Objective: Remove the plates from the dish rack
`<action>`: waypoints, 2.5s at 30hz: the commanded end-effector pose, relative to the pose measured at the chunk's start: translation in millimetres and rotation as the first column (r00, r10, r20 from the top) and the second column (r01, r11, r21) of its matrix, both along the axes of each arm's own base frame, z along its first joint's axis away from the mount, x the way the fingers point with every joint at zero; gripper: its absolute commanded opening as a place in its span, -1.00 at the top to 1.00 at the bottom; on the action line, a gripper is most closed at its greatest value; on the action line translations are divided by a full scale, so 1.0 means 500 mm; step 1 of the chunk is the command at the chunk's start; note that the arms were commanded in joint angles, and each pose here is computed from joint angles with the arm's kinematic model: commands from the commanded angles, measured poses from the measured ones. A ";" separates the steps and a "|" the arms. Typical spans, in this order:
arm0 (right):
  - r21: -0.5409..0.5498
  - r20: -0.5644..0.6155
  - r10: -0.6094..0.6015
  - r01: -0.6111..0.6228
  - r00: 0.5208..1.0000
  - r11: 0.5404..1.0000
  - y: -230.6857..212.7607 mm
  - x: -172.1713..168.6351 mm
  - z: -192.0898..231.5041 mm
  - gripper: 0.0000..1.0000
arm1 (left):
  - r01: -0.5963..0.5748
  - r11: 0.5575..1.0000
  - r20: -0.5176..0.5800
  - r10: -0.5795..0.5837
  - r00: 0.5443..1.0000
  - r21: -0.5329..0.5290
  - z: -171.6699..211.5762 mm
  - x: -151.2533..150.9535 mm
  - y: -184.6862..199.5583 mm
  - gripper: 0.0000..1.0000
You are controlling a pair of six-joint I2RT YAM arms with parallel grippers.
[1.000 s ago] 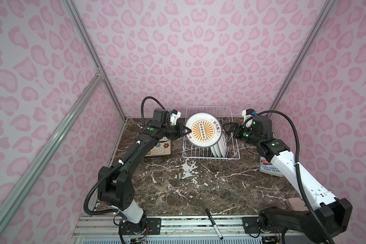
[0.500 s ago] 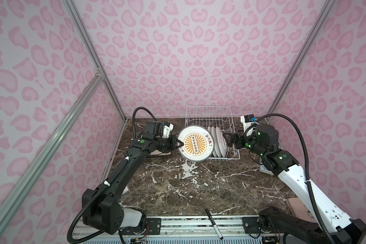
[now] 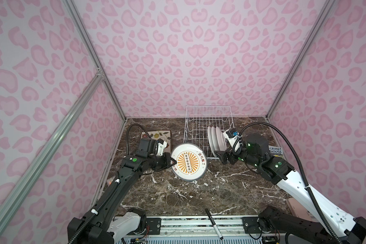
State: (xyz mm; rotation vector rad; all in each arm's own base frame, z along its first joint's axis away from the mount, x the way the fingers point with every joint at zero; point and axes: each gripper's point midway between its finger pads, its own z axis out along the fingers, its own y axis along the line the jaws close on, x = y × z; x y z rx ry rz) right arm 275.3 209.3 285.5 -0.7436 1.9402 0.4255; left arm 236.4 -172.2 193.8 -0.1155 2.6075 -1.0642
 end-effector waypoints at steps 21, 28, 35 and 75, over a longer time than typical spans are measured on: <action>-0.217 -0.062 0.180 -0.190 0.982 0.958 0.036 -0.044 -0.102 -0.98 | -0.082 0.997 -0.123 0.082 0.989 0.003 -0.186 -0.032 0.017 0.92; -0.257 -0.080 0.173 -0.188 0.982 0.948 0.025 -0.047 -0.120 -0.97 | -0.067 0.998 -0.142 0.068 0.988 0.014 -0.220 -0.010 0.008 0.92; -0.269 -0.083 0.153 -0.170 0.985 0.948 0.016 -0.047 -0.128 -0.97 | -0.036 0.999 -0.208 0.040 0.977 0.021 -0.266 -0.002 -0.003 0.93; -0.317 -0.005 0.060 -0.058 0.998 0.947 -0.012 -0.014 -0.135 -0.98 | 0.071 0.982 -0.375 0.000 0.927 0.175 -0.332 -0.085 0.042 0.35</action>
